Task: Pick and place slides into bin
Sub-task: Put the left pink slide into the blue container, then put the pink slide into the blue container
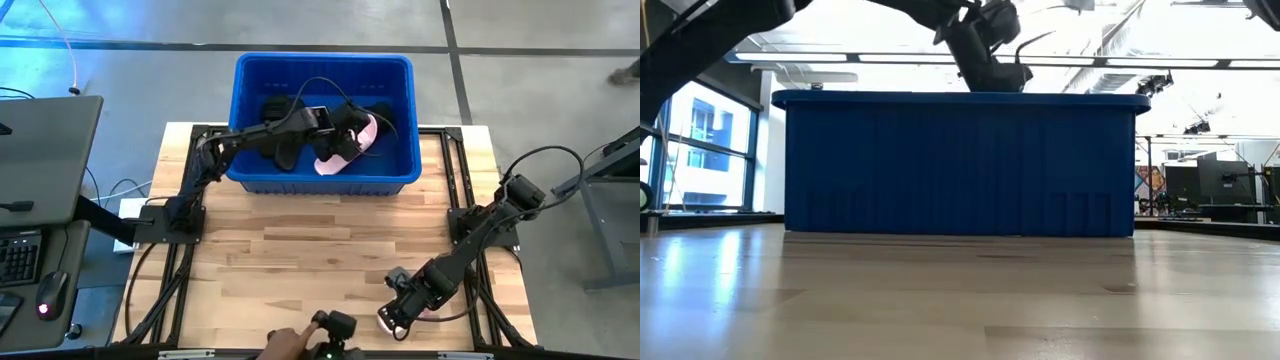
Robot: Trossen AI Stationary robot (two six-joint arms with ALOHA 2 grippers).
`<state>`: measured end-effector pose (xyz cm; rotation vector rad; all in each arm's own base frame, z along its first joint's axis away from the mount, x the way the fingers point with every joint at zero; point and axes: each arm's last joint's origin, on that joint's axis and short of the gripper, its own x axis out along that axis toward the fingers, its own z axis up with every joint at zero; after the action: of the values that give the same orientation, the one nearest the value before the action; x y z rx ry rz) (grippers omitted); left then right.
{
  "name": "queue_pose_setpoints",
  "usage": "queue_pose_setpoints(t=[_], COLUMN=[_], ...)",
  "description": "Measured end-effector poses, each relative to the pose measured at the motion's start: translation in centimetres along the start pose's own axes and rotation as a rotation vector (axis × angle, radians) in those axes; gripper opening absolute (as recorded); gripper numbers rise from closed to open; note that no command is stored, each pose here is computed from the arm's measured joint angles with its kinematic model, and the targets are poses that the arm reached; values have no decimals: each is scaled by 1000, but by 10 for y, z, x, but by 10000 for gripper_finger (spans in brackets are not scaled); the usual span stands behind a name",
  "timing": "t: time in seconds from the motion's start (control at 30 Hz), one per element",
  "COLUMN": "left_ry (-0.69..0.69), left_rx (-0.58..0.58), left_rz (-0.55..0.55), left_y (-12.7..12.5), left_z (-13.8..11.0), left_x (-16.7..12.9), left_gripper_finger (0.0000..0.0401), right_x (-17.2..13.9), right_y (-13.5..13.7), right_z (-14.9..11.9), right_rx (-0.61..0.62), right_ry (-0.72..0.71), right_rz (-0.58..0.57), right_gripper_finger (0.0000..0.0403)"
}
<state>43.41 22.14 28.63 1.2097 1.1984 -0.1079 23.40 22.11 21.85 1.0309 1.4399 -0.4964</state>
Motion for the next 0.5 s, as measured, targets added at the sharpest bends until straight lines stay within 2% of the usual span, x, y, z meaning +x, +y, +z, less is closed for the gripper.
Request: queue_pose_setpoints(t=[0.13,0.23,0.43,0.5], left_ry=[14,60,50,38], left_rx=[26,29,34,-5], left_rz=[62,147,281,329], left_y=[9,24,40,45], left_z=[14,22,30,29], left_x=[-15,-38,-78,-89], left_gripper_finger=[234,228,216,212], right_x=[0,-1,-1,-1], right_y=[-7,-11,-12,-13], right_z=[-2,-2,-2,-2], right_rx=[18,58,64,51], right_ry=[71,104,107,108], right_rz=[-82,-134,-140,-154], right_gripper_finger=[197,197,197,197])
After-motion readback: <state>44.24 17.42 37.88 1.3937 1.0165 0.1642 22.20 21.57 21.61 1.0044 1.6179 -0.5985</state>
